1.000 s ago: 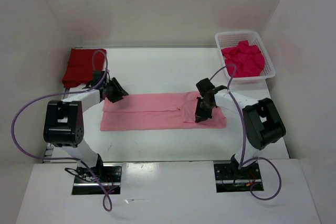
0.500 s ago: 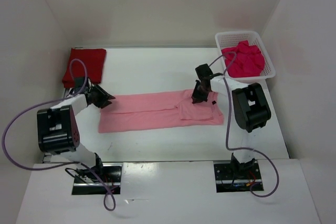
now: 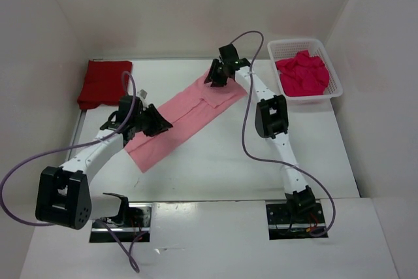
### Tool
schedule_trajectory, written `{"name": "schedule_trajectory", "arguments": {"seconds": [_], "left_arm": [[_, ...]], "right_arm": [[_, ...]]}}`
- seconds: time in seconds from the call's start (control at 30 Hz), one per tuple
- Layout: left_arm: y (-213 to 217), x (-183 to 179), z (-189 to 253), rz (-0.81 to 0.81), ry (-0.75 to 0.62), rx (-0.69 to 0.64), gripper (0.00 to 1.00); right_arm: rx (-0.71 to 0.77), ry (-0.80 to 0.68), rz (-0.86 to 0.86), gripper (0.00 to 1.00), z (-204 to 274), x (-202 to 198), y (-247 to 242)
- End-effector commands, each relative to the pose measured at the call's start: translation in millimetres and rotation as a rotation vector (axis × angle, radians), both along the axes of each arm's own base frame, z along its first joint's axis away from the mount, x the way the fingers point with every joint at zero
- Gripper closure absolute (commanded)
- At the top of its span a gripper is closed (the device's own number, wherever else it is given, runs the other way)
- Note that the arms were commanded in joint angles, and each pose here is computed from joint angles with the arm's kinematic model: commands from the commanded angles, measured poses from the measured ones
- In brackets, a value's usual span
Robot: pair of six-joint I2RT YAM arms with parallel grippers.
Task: Fold and stack the t-shirts
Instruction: Rotate the tshirt 90 degrees
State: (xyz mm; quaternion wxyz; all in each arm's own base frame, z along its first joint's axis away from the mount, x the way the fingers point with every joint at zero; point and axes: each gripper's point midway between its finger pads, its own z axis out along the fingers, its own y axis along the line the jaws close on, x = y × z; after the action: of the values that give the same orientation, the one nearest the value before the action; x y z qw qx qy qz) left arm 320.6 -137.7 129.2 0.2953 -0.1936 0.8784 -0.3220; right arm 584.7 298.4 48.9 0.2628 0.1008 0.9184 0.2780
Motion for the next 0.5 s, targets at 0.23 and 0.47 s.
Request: {"name": "schedule_trajectory", "arguments": {"seconds": [0.23, 0.47], "left_arm": [[-40, -1, -5, -0.102, 0.012, 0.013, 0.86], [-14, 27, 16, -0.079, -0.066, 0.075, 0.90]], "right_arm": [[0.151, -0.212, 0.163, 0.95, 189, -167, 14], [0.039, 0.003, 0.081, 1.00, 70, -230, -29]]}}
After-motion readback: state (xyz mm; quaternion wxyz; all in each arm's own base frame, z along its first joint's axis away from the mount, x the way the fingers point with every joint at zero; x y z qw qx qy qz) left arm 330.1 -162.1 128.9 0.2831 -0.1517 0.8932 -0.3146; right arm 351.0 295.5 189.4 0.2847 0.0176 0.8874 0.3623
